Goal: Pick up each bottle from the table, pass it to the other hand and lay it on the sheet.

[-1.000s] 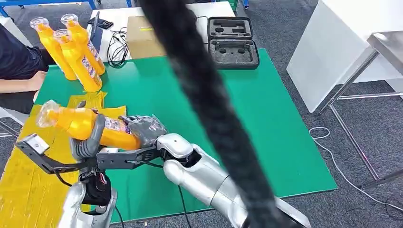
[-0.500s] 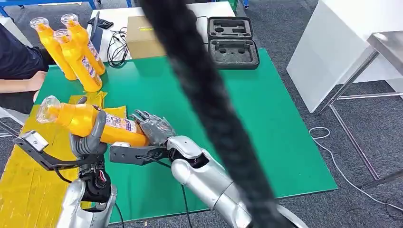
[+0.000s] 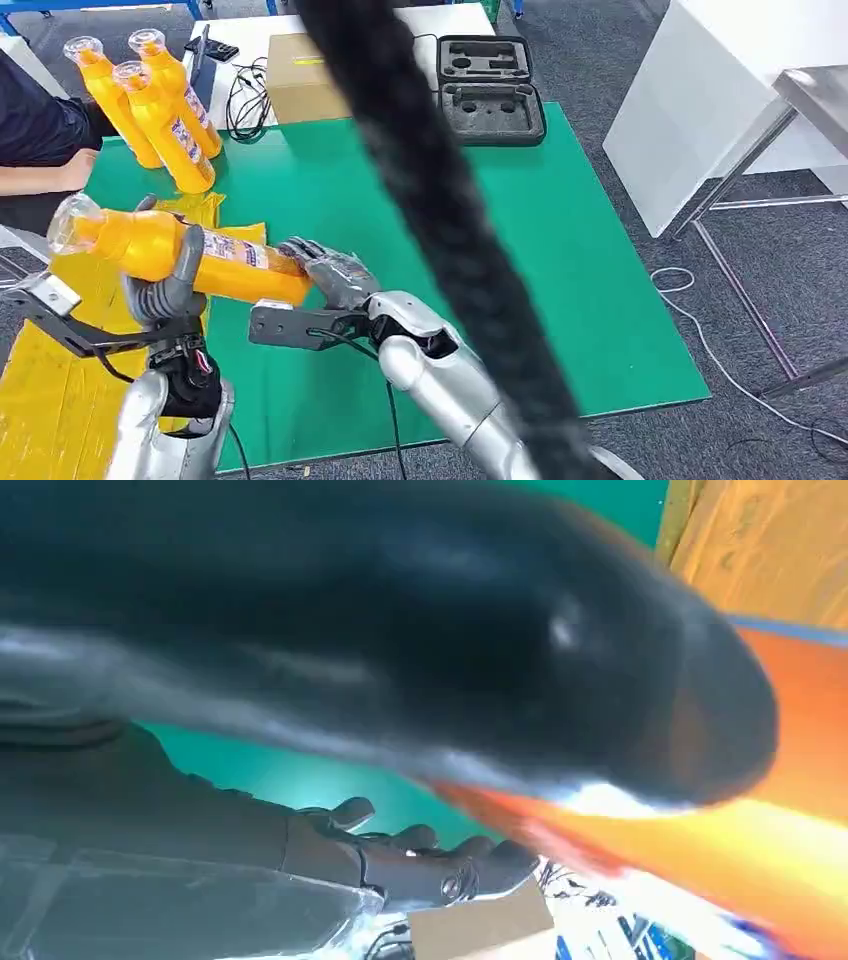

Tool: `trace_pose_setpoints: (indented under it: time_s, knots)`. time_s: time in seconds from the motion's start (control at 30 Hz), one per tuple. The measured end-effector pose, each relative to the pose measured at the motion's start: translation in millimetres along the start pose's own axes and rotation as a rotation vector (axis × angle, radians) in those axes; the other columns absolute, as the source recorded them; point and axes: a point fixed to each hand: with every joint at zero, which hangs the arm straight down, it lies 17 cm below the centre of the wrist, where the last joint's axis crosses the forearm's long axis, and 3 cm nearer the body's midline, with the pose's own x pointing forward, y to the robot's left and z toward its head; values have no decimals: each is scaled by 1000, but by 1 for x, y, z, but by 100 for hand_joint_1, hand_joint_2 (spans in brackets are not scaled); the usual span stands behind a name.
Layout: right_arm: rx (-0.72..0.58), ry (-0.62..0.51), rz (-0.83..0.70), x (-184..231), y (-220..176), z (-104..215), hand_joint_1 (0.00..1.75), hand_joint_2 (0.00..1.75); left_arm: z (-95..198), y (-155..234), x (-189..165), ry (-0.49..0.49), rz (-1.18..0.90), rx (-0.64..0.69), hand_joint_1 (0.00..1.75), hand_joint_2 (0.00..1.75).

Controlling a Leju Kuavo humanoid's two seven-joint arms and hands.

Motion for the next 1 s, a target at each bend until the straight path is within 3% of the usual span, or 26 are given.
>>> trace_pose_setpoints:
  time_s: [0.4,1.0]
  knots:
    - [-122,14,-91,-40,-27,48,0,0,-48,58,19,-170,-330,35,175,175]
    - [-153,23,-81,-51,-37,64,0,0,-57,78,10,-161,-403,41,175,175]
